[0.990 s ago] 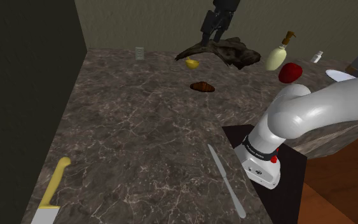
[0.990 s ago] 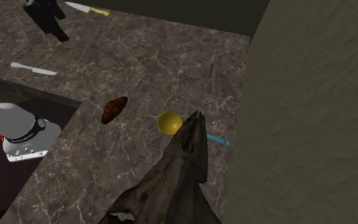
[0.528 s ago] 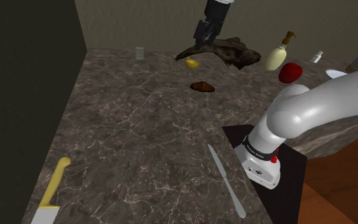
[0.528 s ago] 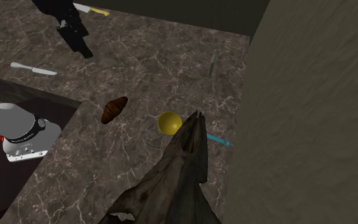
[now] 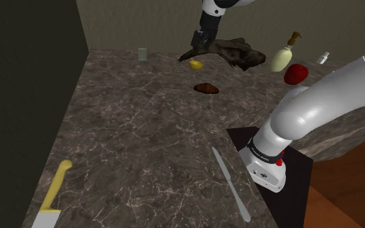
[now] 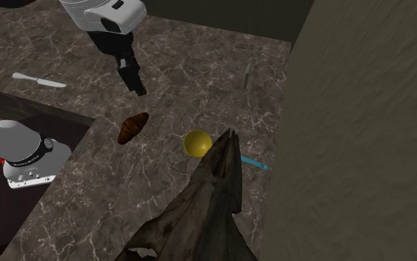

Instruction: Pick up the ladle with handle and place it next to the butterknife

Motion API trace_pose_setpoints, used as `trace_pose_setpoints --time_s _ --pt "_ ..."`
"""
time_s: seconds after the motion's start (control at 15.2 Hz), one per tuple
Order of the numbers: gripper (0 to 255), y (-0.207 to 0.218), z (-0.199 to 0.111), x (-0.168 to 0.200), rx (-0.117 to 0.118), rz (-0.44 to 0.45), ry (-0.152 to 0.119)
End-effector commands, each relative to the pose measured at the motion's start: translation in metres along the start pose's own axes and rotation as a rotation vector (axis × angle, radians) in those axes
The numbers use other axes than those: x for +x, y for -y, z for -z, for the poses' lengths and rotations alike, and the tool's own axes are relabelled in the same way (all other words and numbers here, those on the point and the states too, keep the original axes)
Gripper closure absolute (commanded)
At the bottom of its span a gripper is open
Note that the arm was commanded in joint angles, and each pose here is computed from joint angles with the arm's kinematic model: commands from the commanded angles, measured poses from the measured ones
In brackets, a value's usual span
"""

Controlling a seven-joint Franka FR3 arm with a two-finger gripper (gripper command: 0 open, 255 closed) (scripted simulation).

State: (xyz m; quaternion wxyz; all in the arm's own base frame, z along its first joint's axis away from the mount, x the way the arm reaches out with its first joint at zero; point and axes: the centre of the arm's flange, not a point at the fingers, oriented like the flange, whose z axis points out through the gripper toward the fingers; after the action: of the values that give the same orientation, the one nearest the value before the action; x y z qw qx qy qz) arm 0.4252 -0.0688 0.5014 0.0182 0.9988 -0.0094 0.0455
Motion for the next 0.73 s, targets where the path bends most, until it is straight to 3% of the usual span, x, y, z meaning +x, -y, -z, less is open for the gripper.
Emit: trace_pose_setpoints --time_s 0.0,0.66 --pt "0 -0.012 -0.018 0.013 -0.014 -0.001 -0.001" --pt "0 -0.083 -0.094 0.083 -0.082 -0.009 0.000"
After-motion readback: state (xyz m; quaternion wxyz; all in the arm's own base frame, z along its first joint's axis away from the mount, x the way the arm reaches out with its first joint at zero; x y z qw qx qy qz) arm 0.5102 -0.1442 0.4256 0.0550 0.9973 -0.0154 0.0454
